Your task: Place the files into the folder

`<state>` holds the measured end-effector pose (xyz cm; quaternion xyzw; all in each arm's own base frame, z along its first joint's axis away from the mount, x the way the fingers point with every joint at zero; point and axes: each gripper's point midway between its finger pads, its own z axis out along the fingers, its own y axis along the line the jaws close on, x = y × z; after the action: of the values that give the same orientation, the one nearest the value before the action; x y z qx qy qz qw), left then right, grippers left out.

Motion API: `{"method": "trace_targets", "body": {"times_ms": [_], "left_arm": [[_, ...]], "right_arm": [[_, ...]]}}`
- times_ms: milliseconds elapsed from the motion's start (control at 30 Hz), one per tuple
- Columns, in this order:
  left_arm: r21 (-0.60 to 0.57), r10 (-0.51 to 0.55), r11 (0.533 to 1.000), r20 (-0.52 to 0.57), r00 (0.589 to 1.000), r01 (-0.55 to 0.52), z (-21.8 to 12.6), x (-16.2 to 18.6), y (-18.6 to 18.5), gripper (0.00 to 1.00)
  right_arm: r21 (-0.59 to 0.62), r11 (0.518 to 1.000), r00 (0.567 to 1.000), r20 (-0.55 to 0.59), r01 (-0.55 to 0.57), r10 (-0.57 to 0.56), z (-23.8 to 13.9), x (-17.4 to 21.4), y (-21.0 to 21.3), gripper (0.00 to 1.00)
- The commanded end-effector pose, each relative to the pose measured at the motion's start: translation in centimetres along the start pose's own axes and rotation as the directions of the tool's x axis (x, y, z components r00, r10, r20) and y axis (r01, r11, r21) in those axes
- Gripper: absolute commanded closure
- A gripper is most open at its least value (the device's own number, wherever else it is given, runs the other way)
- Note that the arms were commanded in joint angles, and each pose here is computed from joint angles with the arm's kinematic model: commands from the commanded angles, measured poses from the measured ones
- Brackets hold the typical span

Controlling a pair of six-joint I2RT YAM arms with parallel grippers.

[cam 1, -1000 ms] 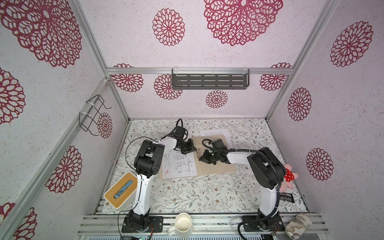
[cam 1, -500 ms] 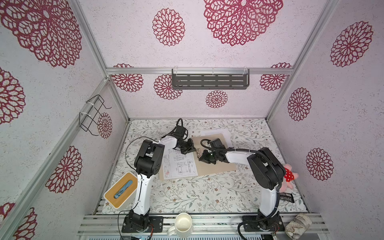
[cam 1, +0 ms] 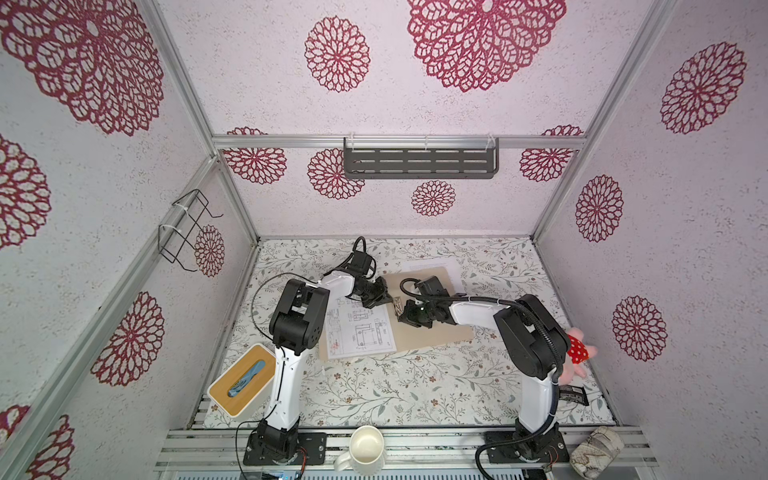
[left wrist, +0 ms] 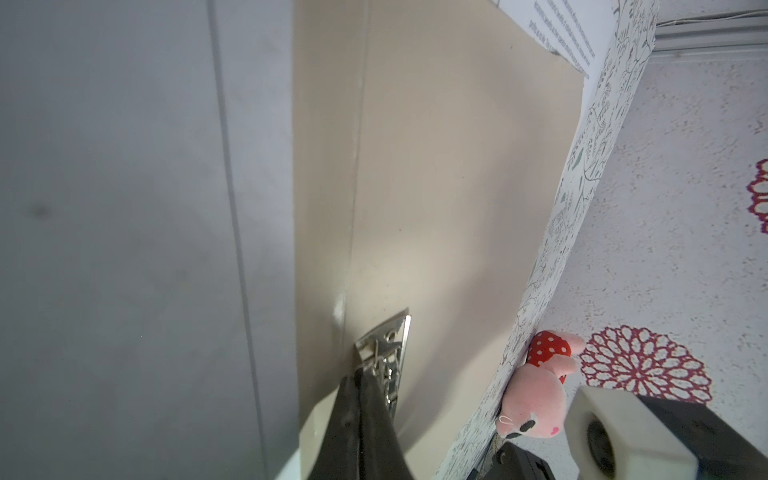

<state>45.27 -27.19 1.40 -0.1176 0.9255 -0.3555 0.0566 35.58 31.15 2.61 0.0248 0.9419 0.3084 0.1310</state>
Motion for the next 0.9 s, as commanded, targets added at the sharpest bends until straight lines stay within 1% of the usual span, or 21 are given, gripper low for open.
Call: {"method": "trace_targets", "body": {"times_ms": [0, 167, 267, 533, 700, 800, 867], "left_arm": [[-0.071, -0.021, 0.997, -0.019, 1.000, 0.020, 1.1, 0.5, 2.4, 0.95], [-0.075, -0.013, 0.997, -0.021, 1.000, 0.011, 1.2, 0.6, 2.3, 0.95], [-0.085, -0.011, 0.996, -0.023, 1.000, 0.009, 1.3, 0.6, 2.4, 0.95], [-0.122, 0.008, 0.992, -0.034, 0.999, -0.013, 1.8, 0.8, 2.9, 0.95], [-0.146, 0.023, 0.989, -0.043, 0.999, -0.029, 2.0, 0.9, 3.2, 0.95], [-0.155, 0.024, 0.987, -0.040, 0.999, -0.029, 2.0, 0.9, 3.3, 0.95], [-0.154, 0.024, 0.988, -0.043, 0.999, -0.031, 2.1, 0.9, 3.4, 0.95]], "right_arm": [[0.381, 0.923, 0.986, -0.120, -0.059, 0.113, 0.6, 5.2, -10.6, 1.00], [0.399, 0.914, 0.987, -0.108, -0.070, 0.122, 0.2, 4.8, -11.2, 1.00], [0.383, 0.920, 0.987, -0.094, -0.082, 0.127, 0.0, 4.5, -11.0, 1.00], [0.278, 0.957, 0.995, -0.029, -0.085, 0.097, -2.0, 2.0, -7.7, 1.00], [0.256, 0.964, 0.997, -0.016, -0.075, 0.082, -2.7, 0.9, -6.5, 1.00], [0.268, 0.961, 0.997, -0.017, -0.064, 0.071, -2.7, 0.7, -6.7, 1.00], [0.298, 0.952, 0.995, -0.049, -0.064, 0.082, -2.1, 1.3, -7.8, 1.00]]}}
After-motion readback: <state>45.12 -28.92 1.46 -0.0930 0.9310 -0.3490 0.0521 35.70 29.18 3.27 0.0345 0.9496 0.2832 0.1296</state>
